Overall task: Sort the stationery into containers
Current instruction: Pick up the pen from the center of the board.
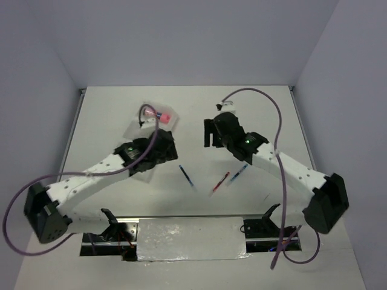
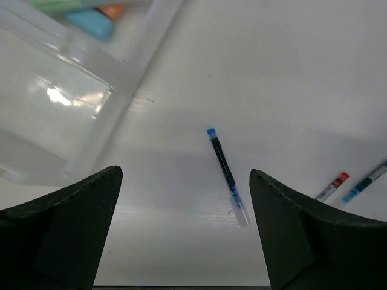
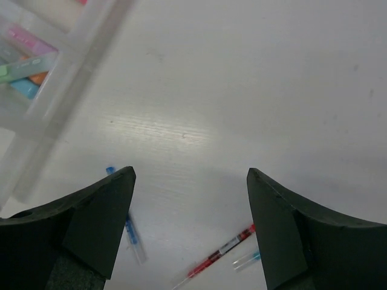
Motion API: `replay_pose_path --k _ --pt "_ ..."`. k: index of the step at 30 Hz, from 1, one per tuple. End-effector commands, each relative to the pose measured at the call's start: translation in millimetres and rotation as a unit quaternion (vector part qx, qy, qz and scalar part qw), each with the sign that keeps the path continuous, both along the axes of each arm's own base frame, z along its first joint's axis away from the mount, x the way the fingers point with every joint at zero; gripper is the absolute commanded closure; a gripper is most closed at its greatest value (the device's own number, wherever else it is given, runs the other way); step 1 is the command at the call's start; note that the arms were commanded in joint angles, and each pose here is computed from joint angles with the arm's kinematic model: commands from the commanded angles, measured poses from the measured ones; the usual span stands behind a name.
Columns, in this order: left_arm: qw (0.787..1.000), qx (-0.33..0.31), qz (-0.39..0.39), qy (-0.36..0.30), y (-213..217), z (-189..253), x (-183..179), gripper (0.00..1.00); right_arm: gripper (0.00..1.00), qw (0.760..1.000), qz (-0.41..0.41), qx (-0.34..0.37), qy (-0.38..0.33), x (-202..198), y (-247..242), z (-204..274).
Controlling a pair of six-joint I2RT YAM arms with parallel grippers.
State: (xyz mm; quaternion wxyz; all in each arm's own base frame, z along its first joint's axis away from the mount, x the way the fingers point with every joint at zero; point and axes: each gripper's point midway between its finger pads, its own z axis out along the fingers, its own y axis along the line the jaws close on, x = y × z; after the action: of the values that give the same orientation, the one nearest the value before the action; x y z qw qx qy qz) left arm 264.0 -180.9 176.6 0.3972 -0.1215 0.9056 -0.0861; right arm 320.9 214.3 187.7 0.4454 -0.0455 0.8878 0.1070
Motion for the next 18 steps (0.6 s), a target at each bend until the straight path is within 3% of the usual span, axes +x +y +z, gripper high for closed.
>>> replay_pose_path --k 1,5,13,15,18 --pt "0.993 -0.022 0.114 0.006 -29.7 -13.8 5.0 0.01 0.17 0.995 -0.095 0.004 -0.011 -17.8 -49.4 -4.8" --pt "0.985 0.047 0.137 0.094 -58.8 -75.5 3.9 0.04 0.17 0.993 -0.105 0.028 -0.039 -44.7 -75.9 11.3" --pt "0.976 0.037 0.111 0.181 -100.4 -139.9 -2.4 0.18 0.17 0.993 -0.099 0.036 -0.051 -69.7 -96.0 10.6" --pt "0.973 0.045 0.111 0.196 -99.9 -152.0 -6.6 0.41 0.17 0.993 -0.098 0.035 -0.051 -71.4 -97.1 10.0" --pt "0.969 0.046 0.106 0.217 -101.5 -166.1 -13.8 0.43 0.17 0.993 -0.095 0.042 -0.057 -72.3 -96.8 12.3"
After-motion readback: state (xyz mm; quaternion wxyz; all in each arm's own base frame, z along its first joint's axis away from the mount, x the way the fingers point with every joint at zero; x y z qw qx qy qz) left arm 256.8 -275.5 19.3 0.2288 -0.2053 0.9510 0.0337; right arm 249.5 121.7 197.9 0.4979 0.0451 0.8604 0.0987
